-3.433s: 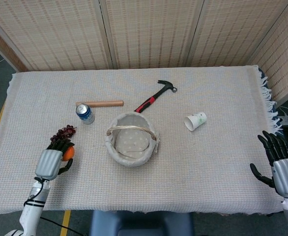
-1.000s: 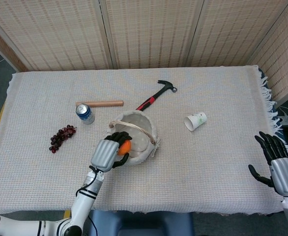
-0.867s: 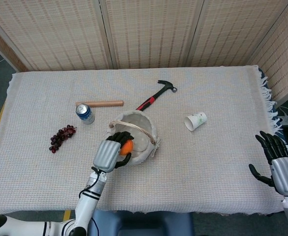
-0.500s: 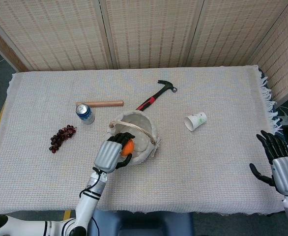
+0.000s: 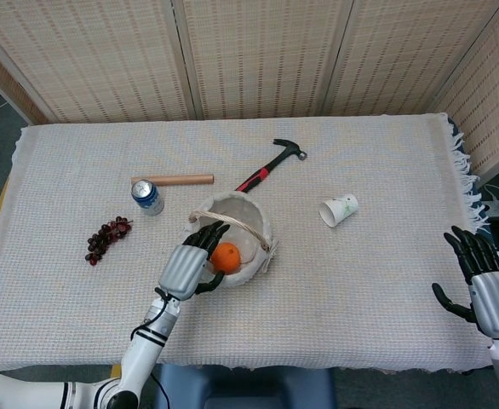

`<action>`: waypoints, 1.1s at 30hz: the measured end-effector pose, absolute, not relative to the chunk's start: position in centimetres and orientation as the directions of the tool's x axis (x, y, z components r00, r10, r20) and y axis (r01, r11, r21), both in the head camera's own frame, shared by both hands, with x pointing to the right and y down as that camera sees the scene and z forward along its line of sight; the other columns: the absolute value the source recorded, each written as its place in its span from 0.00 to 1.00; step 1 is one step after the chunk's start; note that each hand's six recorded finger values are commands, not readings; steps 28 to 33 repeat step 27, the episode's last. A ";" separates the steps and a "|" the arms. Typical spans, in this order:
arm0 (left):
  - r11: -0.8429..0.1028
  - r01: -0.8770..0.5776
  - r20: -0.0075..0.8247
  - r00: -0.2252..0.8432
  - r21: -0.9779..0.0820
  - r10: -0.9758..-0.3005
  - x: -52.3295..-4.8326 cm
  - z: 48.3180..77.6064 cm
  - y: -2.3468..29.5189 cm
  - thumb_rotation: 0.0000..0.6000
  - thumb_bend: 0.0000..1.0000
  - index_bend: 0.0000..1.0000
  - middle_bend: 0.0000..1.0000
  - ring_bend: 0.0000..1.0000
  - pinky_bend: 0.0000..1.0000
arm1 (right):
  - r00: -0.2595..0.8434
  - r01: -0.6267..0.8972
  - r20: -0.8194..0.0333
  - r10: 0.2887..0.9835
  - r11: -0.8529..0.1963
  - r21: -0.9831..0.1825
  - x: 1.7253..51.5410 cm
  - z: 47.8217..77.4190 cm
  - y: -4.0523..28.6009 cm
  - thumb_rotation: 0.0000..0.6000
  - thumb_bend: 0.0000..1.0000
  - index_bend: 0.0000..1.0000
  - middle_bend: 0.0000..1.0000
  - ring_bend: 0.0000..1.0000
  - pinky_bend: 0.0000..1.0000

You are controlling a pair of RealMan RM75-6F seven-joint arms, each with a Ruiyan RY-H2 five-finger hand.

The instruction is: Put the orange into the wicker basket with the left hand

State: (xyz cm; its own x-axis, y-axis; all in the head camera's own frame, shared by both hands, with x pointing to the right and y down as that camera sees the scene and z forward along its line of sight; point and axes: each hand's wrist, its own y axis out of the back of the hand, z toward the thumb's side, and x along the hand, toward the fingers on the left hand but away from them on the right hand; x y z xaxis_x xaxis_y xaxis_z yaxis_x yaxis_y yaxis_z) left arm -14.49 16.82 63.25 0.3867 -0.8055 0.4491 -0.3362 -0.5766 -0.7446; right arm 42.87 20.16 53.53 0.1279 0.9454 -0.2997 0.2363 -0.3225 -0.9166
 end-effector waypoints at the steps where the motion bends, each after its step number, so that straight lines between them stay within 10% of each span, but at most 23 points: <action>1: -0.575 -0.330 0.450 0.385 -0.748 -0.806 -14.7 63.2 16.8 1.00 0.37 0.00 0.00 0.06 0.20 | 0.128 0.237 -0.301 0.945 -0.323 -0.916 42.9 53.5 20.2 1.00 0.22 0.02 0.00 0.00 0.04; 25: -0.529 -0.003 0.519 0.187 -0.849 -0.834 -38.5 60.1 23.0 1.00 0.37 0.07 0.11 0.07 0.19 | 0.140 0.201 -0.319 0.937 -0.343 -0.918 42.3 54.0 20.8 1.00 0.22 0.04 0.00 0.00 0.04; 33: -0.523 -0.001 0.516 0.166 -0.852 -0.840 -39.7 59.9 23.6 1.00 0.37 0.09 0.12 0.07 0.18 | 0.140 0.195 -0.319 0.937 -0.342 -0.919 42.3 54.1 20.9 1.00 0.22 0.04 0.00 0.00 0.04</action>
